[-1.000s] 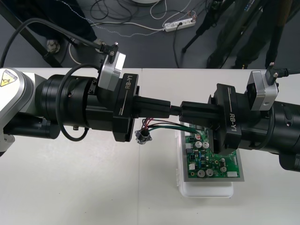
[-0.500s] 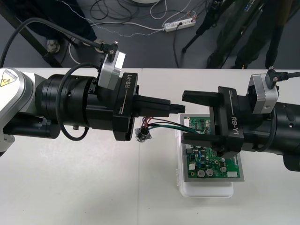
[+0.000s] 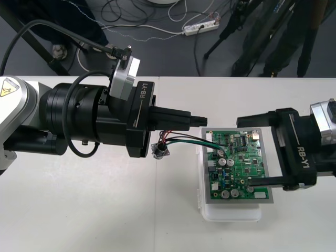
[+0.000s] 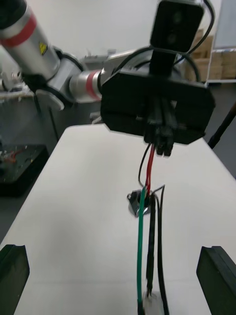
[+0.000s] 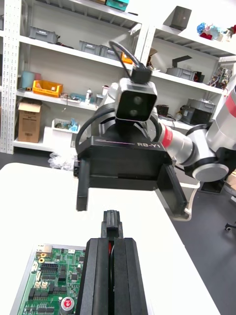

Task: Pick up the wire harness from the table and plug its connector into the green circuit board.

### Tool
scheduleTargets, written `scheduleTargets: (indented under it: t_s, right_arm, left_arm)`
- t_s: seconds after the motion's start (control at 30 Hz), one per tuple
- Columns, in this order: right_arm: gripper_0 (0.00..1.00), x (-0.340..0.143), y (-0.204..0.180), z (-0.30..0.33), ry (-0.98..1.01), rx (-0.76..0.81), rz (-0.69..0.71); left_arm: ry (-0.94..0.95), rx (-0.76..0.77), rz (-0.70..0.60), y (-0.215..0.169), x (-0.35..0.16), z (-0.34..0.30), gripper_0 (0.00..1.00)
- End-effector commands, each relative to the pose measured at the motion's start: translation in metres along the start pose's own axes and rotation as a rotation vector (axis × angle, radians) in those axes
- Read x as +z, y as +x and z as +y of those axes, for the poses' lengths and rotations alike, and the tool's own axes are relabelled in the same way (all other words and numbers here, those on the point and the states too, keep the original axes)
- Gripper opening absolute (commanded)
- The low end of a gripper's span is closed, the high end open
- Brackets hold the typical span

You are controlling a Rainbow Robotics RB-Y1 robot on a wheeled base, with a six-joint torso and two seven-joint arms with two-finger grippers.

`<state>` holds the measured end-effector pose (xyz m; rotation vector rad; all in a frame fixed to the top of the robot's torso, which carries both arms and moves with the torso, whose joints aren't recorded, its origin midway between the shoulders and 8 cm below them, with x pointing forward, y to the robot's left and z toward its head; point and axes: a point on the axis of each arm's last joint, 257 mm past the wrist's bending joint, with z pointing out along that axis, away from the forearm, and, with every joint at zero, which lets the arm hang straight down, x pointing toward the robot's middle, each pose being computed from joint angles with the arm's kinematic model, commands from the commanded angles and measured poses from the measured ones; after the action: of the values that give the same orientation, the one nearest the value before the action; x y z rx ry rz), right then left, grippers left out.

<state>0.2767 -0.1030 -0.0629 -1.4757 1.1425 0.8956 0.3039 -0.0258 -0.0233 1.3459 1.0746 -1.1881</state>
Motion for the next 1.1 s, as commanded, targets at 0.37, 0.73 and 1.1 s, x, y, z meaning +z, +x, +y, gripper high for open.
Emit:
scheduleTargets:
  t_s: [0.37, 0.73, 1.1]
  right_arm:
    - [1.00, -0.038, 0.030, -0.039, 0.099, -0.040, 0.318]
    - [1.00, -0.063, 0.088, -0.046, 0.105, -0.056, 0.593]
    - [1.00, -0.091, 0.119, -0.064, 0.183, -0.114, 0.783]
  left_arm:
    - [-0.079, 0.057, -0.034, -0.009, -0.024, 0.017, 0.00]
    - [-0.030, 0.082, -0.035, 0.012, -0.063, 0.021, 0.00]
    - [0.014, 0.138, -0.046, 0.050, -0.089, 0.019, 0.00]
